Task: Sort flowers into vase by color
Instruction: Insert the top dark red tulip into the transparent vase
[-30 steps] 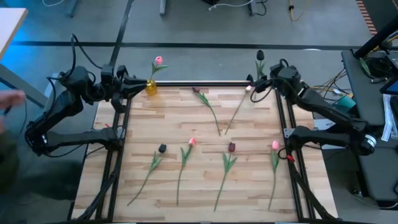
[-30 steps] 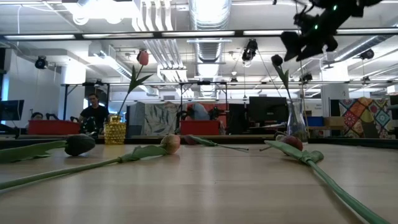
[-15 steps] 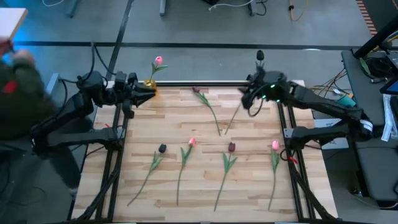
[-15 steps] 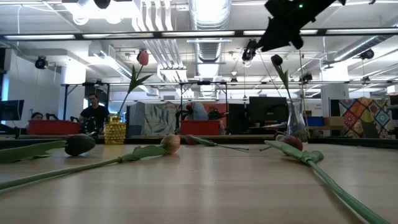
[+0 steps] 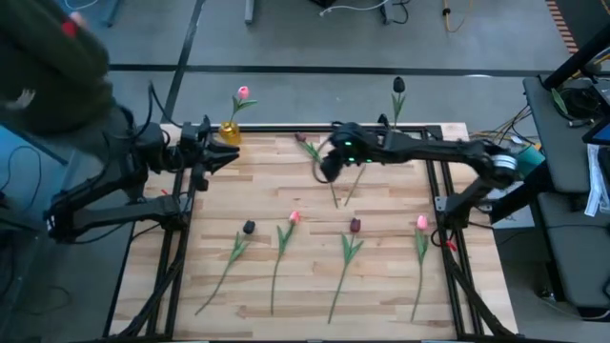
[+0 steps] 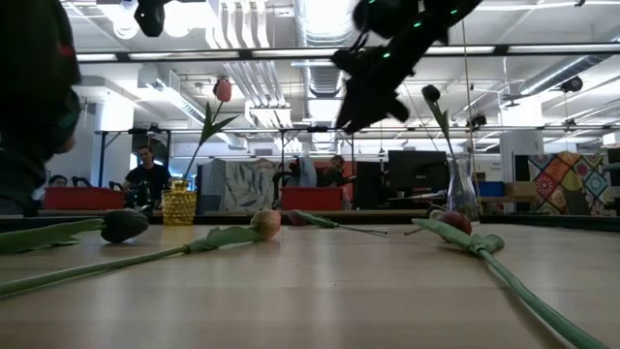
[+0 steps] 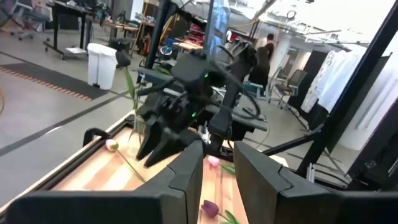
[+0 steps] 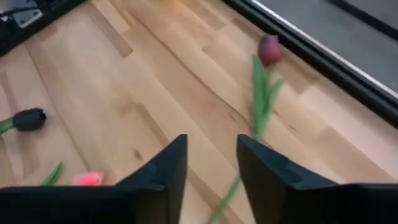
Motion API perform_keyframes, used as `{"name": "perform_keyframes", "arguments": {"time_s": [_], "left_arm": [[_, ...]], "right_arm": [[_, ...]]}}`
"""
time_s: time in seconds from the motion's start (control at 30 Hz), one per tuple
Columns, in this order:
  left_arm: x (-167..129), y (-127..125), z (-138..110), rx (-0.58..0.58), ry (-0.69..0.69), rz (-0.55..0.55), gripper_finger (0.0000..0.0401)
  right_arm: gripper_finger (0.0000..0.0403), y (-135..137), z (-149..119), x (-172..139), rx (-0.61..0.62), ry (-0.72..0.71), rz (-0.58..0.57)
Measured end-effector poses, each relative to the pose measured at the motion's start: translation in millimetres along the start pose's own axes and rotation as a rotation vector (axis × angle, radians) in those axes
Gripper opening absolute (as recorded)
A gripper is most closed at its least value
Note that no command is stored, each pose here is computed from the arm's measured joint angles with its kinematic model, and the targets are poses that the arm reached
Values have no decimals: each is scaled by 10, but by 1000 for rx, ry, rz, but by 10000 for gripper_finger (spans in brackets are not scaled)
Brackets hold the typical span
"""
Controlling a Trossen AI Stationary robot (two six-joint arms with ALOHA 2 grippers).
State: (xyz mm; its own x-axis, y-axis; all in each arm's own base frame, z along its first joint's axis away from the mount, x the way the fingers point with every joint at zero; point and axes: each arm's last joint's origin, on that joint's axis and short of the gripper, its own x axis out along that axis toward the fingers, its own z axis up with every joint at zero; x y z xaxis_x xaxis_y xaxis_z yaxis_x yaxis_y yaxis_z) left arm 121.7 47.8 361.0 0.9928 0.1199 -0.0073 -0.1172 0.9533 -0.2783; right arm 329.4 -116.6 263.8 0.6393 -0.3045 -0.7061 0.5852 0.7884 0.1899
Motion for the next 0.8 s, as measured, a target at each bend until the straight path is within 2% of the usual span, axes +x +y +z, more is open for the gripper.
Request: {"name": "perform_keyframes", "arguments": {"time_s": [0.2,0.37,0.53,0.8], "left_arm": [[-67,-6,-59,-1,-7,-1,77],[-105,-16,-71,4,-16,-3,77],[-115,-20,-68,9,-20,-4,77],[-117,-20,-70,11,-18,-4,77]], "right_arm": [[205,-18,182,543,15,112,-61],[234,-196,225,914,37,241,-114],[233,-392,165,1209,86,340,-80],[209,-529,33,1463,104,394,-120]]}}
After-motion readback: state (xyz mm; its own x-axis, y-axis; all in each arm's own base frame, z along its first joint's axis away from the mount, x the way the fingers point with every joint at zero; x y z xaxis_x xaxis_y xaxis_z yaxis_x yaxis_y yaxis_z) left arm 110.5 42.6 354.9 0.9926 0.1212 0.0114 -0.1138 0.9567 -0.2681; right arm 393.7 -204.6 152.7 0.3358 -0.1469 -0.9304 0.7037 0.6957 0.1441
